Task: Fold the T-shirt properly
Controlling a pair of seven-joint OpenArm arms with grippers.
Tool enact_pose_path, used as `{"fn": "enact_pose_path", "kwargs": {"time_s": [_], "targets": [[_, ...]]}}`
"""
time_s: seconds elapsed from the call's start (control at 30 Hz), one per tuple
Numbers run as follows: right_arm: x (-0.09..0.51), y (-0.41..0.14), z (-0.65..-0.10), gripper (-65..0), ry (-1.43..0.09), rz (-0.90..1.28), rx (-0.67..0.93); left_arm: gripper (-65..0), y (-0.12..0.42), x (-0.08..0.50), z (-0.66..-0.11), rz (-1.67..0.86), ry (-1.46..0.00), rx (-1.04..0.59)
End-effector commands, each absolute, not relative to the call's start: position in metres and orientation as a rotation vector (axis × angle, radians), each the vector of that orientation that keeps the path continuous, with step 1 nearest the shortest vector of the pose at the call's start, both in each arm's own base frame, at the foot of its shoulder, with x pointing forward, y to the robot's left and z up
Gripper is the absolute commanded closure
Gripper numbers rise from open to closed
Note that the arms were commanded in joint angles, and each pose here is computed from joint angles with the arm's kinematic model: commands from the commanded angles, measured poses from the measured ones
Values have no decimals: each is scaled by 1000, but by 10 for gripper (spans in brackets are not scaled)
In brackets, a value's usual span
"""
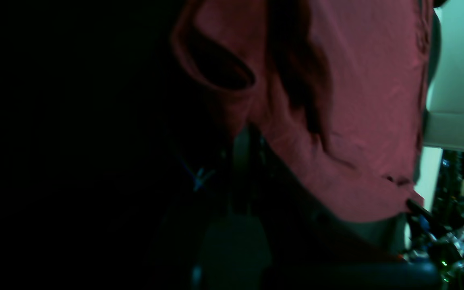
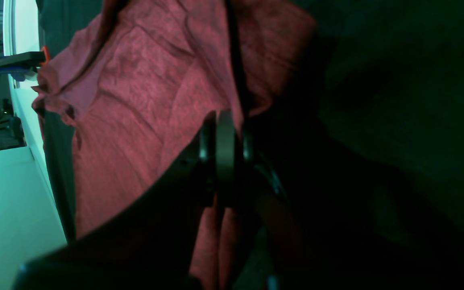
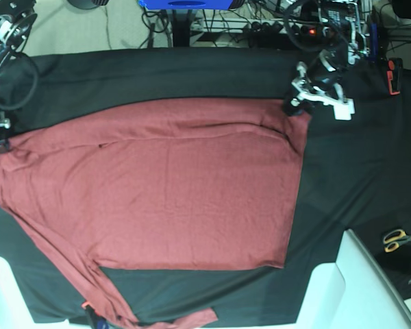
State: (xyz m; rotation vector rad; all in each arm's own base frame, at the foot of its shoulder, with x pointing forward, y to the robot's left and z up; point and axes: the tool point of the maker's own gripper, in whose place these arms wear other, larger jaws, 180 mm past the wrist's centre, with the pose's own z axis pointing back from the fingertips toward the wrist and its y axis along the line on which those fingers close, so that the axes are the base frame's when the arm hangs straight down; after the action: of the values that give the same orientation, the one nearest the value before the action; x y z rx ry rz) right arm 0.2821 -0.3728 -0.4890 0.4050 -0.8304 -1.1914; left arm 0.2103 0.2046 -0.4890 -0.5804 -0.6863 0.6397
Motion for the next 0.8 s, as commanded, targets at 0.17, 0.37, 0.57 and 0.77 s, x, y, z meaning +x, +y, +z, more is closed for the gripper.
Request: {"fn": "enact_pose_path", "kwargs": {"time_s": [0.17,0.37,0.57,0.77], "targets": [[281,-404,-469,-2,-888,-1154,353,0,216,219,-457,558,-772,-553],[267,-415,-455,-2,-925,-1092,297,0,217,203,-454,538,-761,-534],[269,-407,-439,-2,-913,-1022,319,0,216,180,-463,549,-717,-522],[255,-406,-447,-2,-884,-1027,308,0,232,161,-452,546,-730,-472]]}}
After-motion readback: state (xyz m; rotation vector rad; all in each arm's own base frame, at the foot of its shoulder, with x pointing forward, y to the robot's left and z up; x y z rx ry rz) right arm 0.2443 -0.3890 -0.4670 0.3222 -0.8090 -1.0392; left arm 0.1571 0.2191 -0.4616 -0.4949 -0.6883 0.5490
